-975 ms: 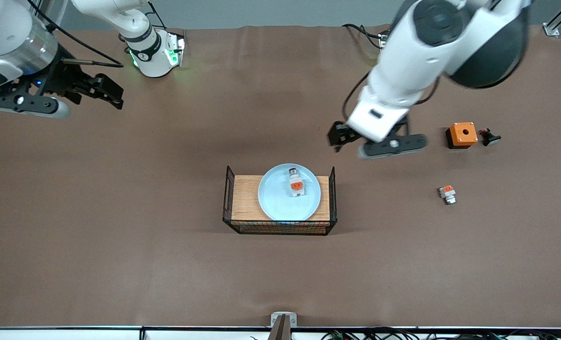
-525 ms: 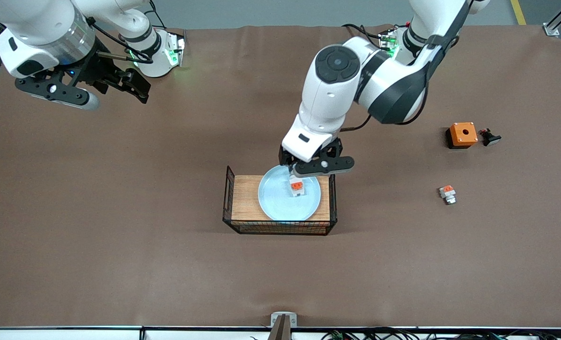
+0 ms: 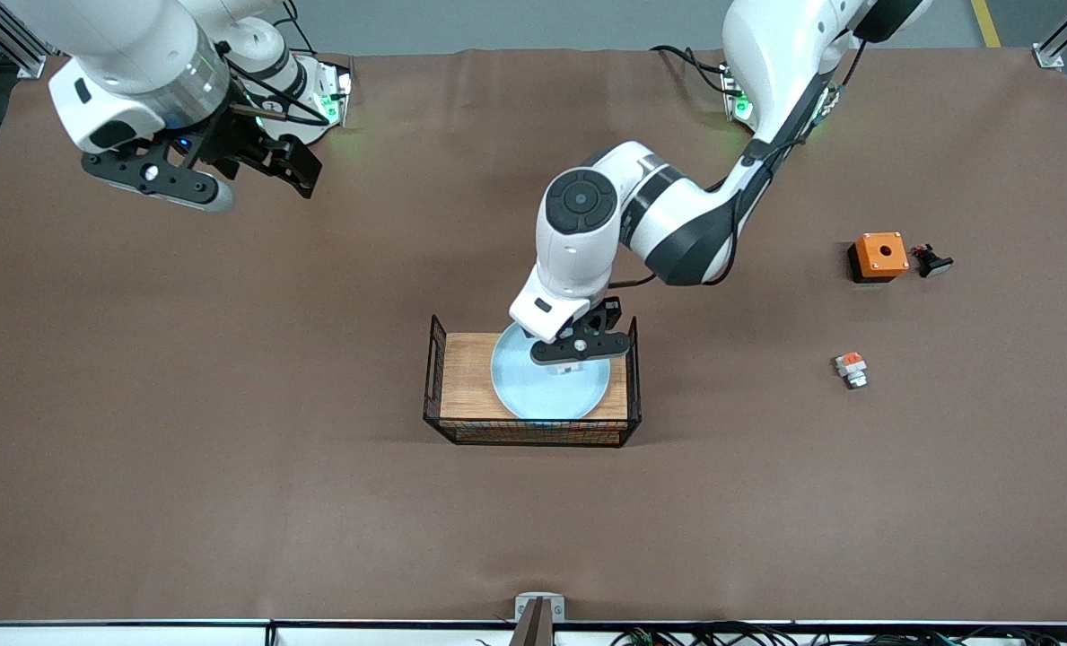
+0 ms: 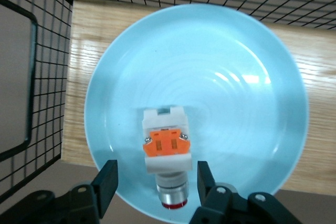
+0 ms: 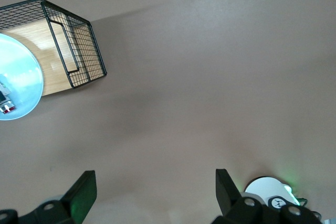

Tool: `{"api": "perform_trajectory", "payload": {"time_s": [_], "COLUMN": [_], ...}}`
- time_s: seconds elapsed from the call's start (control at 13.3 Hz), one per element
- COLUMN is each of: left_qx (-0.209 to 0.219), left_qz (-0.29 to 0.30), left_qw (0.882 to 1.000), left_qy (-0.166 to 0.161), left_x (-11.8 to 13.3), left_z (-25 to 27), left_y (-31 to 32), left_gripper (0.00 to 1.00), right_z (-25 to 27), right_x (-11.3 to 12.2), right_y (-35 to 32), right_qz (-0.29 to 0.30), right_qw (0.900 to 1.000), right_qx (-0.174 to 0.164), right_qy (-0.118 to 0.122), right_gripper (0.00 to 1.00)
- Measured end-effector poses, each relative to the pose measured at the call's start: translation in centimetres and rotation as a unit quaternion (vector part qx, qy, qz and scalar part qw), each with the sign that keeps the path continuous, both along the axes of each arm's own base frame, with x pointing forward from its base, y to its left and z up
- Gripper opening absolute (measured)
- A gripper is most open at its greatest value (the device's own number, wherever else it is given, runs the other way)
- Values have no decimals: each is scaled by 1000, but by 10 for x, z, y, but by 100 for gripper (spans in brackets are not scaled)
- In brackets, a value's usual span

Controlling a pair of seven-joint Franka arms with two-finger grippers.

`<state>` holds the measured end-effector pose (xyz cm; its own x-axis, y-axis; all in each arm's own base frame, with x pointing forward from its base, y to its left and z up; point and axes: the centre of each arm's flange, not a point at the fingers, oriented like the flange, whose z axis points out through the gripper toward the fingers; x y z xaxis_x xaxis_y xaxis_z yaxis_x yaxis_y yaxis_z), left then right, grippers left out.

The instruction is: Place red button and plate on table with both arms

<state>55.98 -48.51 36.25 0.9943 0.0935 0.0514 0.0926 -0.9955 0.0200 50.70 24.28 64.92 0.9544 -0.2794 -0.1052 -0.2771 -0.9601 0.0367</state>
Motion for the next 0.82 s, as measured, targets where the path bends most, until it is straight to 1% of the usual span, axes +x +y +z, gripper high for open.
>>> {"api": "perform_trajectory", "payload": {"time_s": [0.3,0.38,0.45,0.6,0.75,0.82], "left_qx": [-5,-7,-8,-11,-16,-15], "left_qz": [-2,-2,-2,-2,0,2], "left_qw": [1000,1000,1000,1000,1000,1000], "left_qy": [-2,-4,-5,-7,-14,-16], "left_x": [4,4,5,6,9,9], "left_z": [-12,-13,-14,-12,0,13], "left_y": [-1,-2,-2,-3,-3,-1], "left_gripper": [66,58,58,41,41,41], "right_z": [-20,-27,-33,-46,-60,-67], "right_x": [-2,-3,-3,0,1,0], "right_y": [41,50,58,70,82,91], "right_qz": [-38,-50,-59,-82,-113,-115], "right_qw": [999,999,998,996,993,992], "right_qx": [-8,-12,-15,-22,-43,-56], "right_qy": [0,2,4,7,3,-3], "right_gripper": [100,100,100,100,100,100]}}
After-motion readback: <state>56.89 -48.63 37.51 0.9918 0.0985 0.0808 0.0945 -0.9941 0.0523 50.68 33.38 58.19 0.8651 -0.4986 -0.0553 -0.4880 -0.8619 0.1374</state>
